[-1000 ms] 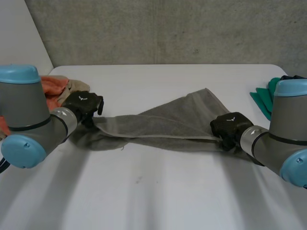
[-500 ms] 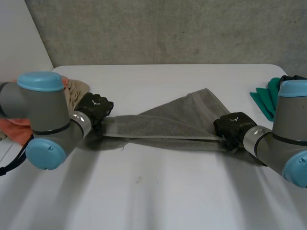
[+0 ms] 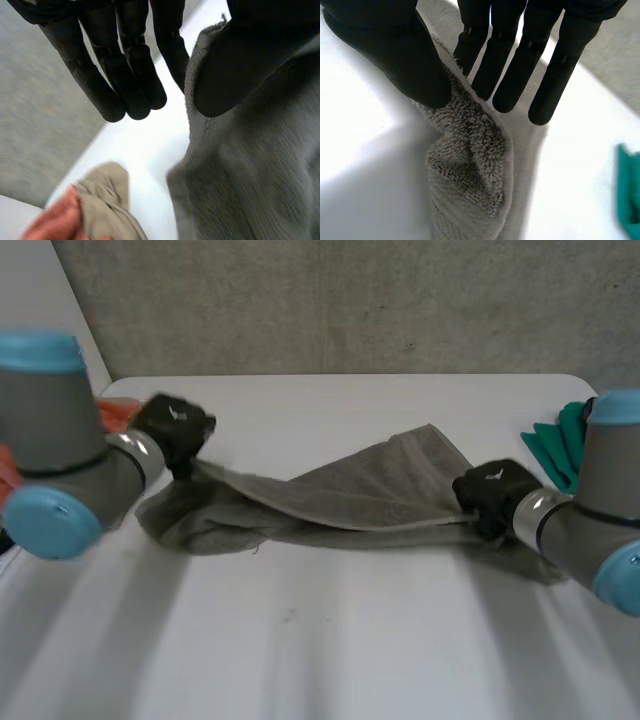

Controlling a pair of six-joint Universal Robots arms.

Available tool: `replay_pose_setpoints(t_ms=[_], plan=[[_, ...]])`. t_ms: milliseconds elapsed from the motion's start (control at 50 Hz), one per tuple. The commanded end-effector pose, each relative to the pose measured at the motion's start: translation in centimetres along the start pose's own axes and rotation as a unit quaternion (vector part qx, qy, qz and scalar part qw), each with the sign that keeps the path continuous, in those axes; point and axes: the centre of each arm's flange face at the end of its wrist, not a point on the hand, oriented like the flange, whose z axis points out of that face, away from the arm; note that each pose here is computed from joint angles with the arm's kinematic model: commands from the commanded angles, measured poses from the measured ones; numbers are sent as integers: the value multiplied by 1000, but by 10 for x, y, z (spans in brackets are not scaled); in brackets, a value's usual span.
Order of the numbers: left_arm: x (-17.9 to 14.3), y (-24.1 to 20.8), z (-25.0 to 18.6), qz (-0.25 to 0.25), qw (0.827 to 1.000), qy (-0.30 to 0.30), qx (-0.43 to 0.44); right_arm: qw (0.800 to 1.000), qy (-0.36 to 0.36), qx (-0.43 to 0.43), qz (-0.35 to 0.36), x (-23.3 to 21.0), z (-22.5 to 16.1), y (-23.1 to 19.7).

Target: Fold the laundry.

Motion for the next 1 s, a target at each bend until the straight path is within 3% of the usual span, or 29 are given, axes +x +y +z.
replay_pose_setpoints(t_ms=[20, 140, 240, 320, 420, 500, 560, 620, 640, 680, 700, 720, 780, 820, 880, 1000], plan=[[-50, -73, -65, -60, 995, -33, 71, 992, 95, 77, -29, 52, -52, -68], [-72, -91, -93, -76, 992, -48, 90, 977, 145, 153, -41, 74, -105, -119], [-73, -81, -86, -79, 993, -42, 72, 984, 111, 128, -58, 69, -114, -122], [-59, -50, -53, -83, 996, -18, 18, 993, 43, 64, -95, 53, -96, -104], [-33, -2, 4, -87, 995, 9, -45, 989, -10, -14, -150, 41, -56, -74], [-30, -4, 41, -85, 996, -12, -4, 987, 20, 14, -159, 39, -20, -76], [-48, -36, 58, -88, 990, -66, 89, 982, 90, 76, -150, 49, 2, -95], [-83, -83, 55, -109, 962, -143, 206, 960, 182, 173, -125, 70, 4, -132], [-101, -109, 47, -123, 939, -178, 269, 940, 226, 230, -110, 81, -2, -154], [-118, -132, 35, -140, 910, -209, 330, 914, 267, 292, -96, 91, -11, -176], [-130, -151, 22, -150, 885, -231, 376, 882, 302, 351, -85, 101, -25, -197], [-136, -158, 16, -153, 872, -240, 397, 866, 317, 379, -82, 106, -33, -207], [-149, -180, -5, -154, 838, -264, 452, 811, 357, 456, -82, 116, -61, -236], [-152, -184, -12, -152, 834, -267, 458, 806, 358, 465, -84, 117, -70, -241], [-152, -181, -19, -154, 843, -262, 444, 822, 331, 454, -90, 107, -76, -240], [-146, -143, -16, -166, 880, -246, 370, 887, 245, 380, -96, 81, -67, -206]])
